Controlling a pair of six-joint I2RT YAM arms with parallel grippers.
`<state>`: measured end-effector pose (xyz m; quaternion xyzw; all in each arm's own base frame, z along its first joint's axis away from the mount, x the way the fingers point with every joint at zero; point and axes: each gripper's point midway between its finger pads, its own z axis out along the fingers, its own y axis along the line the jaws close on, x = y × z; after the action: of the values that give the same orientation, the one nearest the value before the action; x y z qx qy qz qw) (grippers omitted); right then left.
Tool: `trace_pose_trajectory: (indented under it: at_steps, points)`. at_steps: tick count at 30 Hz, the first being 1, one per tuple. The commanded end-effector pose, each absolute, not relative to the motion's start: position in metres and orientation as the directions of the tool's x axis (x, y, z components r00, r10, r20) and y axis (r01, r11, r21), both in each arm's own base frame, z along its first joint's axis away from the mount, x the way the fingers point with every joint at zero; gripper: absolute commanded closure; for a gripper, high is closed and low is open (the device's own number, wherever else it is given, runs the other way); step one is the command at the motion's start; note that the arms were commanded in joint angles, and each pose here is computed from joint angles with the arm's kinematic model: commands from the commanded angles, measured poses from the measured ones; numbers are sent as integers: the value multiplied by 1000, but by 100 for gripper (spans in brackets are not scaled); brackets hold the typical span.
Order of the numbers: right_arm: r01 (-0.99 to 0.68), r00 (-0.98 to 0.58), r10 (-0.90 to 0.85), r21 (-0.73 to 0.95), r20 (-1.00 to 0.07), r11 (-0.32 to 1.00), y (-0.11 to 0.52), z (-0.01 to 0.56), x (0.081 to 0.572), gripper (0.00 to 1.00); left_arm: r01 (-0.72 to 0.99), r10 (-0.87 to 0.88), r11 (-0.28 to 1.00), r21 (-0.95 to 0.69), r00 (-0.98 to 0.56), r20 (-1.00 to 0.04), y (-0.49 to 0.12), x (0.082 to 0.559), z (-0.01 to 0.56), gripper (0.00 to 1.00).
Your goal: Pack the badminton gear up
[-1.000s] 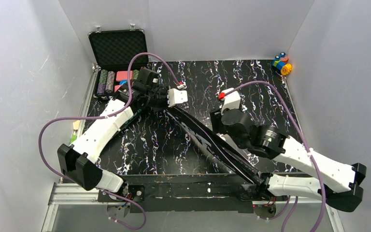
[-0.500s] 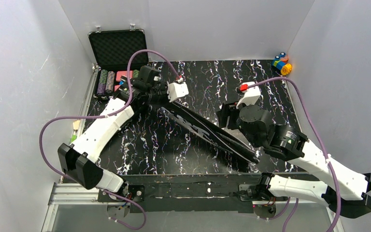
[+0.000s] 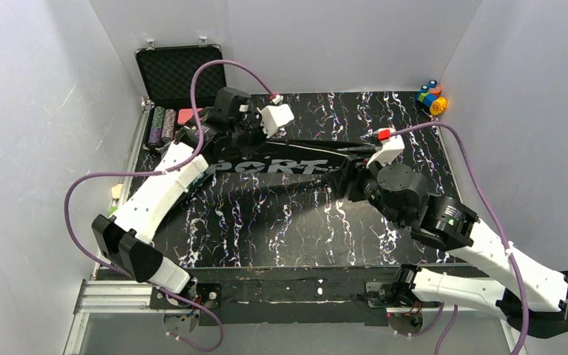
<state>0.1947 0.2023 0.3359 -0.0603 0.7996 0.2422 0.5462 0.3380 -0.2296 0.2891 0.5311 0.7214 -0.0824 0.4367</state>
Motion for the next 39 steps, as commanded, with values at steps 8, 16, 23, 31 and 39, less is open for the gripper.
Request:
trace_pose_trajectory:
  at_steps: [8, 16, 23, 31, 39]
  points:
    - [-448, -594, 347, 657, -725, 606, 271, 312, 185, 30, 874, 566, 429, 228, -64, -822, -253, 285, 311, 100]
    - [-376, -715, 407, 804, -568, 461, 279, 284, 198, 32, 896, 602, 401, 189, -103, -791, -242, 260, 273, 100]
    - [-349, -781, 397, 864, -482, 363, 297, 272, 208, 36, 906, 644, 355, 230, -59, -763, -241, 247, 262, 100]
    - [-322, -818, 377, 888, -435, 328, 307, 258, 212, 39, 906, 668, 318, 278, -6, -744, -243, 241, 263, 100]
    - [-283, -837, 377, 903, -397, 322, 307, 239, 216, 40, 909, 683, 296, 293, 13, -730, -244, 237, 259, 100]
